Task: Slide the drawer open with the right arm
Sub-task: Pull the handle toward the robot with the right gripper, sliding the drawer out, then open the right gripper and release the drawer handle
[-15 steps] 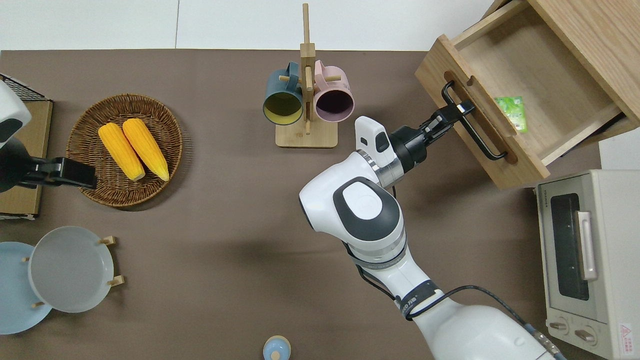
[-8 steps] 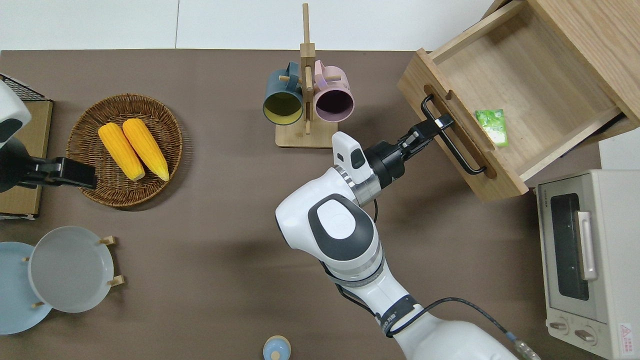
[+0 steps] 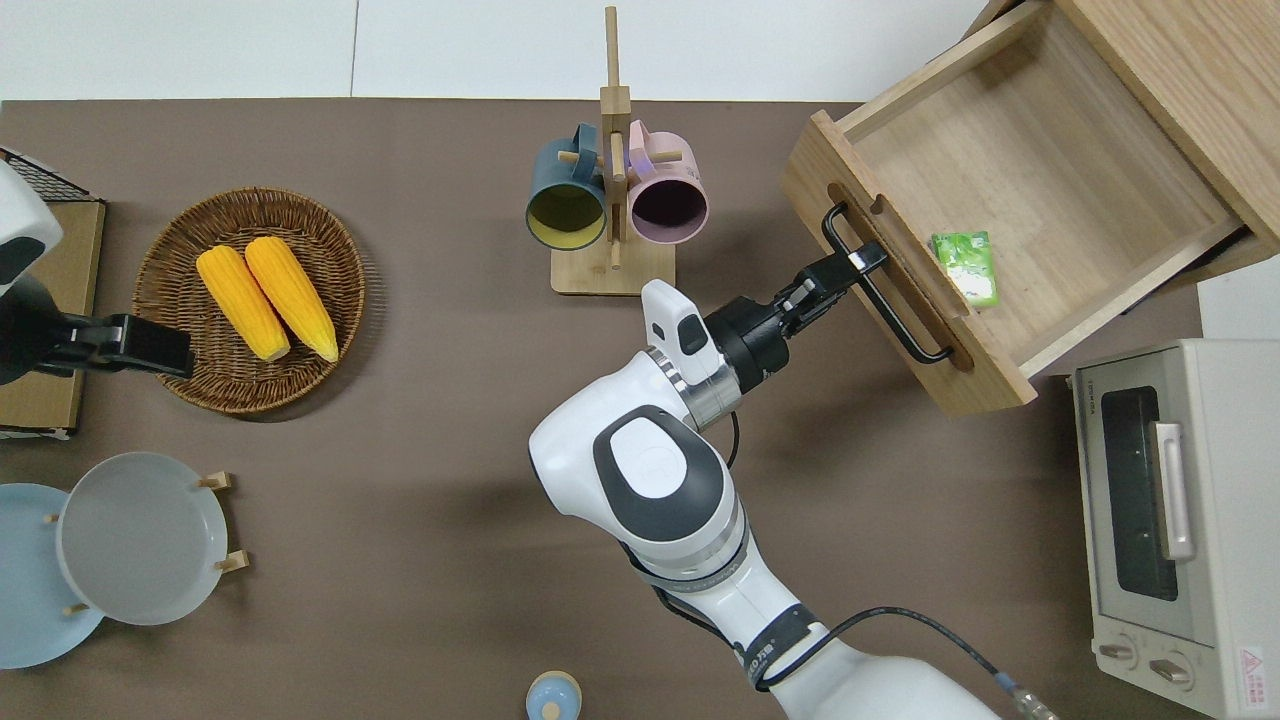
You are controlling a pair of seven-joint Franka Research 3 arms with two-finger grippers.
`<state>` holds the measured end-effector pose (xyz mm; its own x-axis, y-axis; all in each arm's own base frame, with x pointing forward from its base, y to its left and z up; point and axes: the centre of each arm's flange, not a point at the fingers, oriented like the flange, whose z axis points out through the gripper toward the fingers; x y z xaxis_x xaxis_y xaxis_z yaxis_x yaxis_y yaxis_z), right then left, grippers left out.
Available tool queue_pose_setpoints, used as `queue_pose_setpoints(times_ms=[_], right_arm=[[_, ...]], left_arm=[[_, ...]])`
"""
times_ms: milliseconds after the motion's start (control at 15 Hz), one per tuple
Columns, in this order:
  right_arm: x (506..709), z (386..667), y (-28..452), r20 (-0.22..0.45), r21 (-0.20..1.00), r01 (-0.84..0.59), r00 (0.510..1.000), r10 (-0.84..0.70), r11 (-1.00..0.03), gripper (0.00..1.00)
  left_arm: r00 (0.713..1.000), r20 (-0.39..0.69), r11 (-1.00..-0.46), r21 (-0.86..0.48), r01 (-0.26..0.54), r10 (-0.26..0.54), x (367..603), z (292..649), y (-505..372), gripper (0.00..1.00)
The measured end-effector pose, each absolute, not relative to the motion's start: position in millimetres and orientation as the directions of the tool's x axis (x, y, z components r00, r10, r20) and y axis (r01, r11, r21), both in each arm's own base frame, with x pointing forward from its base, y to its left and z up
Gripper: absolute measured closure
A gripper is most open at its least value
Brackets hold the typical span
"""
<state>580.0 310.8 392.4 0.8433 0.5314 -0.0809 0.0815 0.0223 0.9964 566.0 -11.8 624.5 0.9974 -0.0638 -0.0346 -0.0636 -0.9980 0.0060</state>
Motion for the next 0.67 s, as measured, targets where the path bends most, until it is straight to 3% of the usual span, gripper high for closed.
queue_pose_setpoints(times_ms=[667], right_arm=[[569.8, 392.0, 324.0, -0.084, 0.996, 0.083, 0.841, 0.534, 0.026, 0.81]], left_arm=[[0.997, -0.035, -0.998, 0.006, -0.064, -0.064, 566.0, 624.5, -11.8, 0.00]])
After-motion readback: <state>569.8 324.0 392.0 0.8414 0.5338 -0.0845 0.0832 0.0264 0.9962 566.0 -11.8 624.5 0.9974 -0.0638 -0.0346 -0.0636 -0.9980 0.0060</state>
